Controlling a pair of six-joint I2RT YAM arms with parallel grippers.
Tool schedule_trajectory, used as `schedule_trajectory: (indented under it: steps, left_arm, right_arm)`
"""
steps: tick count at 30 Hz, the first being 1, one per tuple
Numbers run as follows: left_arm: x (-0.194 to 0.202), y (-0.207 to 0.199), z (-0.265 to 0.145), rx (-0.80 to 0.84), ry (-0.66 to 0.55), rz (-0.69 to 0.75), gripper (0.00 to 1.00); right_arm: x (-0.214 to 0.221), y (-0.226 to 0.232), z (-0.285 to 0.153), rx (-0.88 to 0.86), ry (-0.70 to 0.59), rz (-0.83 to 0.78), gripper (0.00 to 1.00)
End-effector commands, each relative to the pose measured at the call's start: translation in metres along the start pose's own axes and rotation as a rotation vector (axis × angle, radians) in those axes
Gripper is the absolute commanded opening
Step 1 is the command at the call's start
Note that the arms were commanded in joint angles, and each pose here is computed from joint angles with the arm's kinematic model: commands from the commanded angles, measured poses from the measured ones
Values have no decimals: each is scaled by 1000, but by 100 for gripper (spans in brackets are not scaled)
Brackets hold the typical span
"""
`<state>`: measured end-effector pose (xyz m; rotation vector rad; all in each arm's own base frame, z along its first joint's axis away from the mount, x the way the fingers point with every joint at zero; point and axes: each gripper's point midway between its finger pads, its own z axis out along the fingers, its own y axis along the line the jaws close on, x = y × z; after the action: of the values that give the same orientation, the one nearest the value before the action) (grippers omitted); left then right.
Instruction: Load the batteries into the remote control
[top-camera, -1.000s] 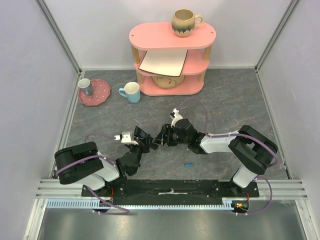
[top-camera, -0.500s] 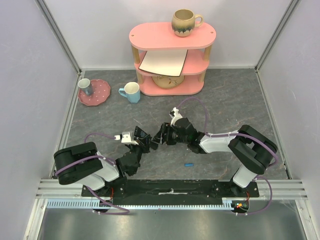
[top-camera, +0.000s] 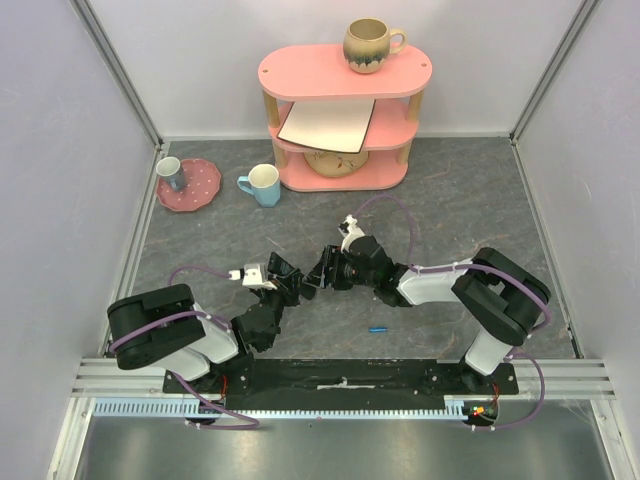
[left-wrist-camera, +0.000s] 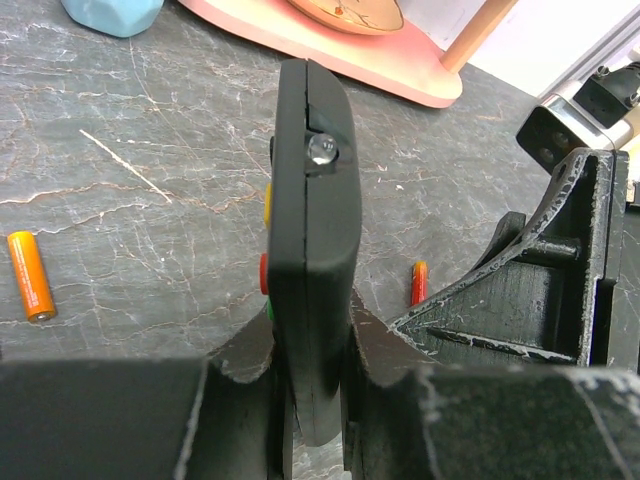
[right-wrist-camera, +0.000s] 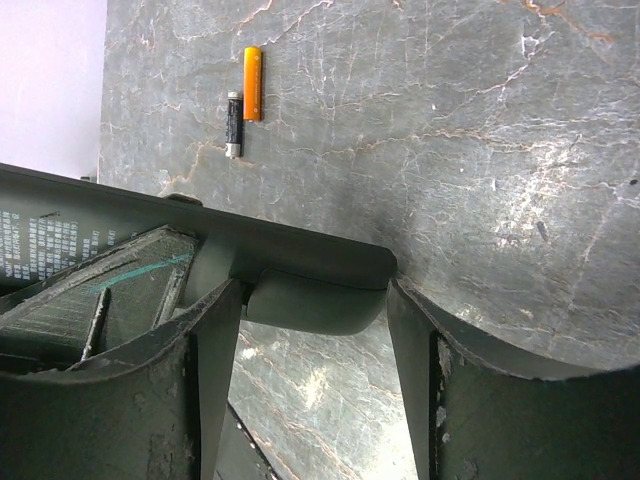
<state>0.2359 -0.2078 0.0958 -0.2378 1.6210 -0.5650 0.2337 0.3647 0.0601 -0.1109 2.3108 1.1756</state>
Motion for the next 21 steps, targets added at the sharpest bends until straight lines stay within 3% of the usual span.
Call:
schedule_trajectory:
  steps: [1, 21]
  left_arm:
    - [0, 8, -5, -7, 1, 53, 2]
    - [-2, 8, -4, -10, -6, 53, 2]
  right_arm:
    - [-6, 6, 7, -17, -16, -8, 67]
    - [16, -21, 11, 69, 60, -1, 56]
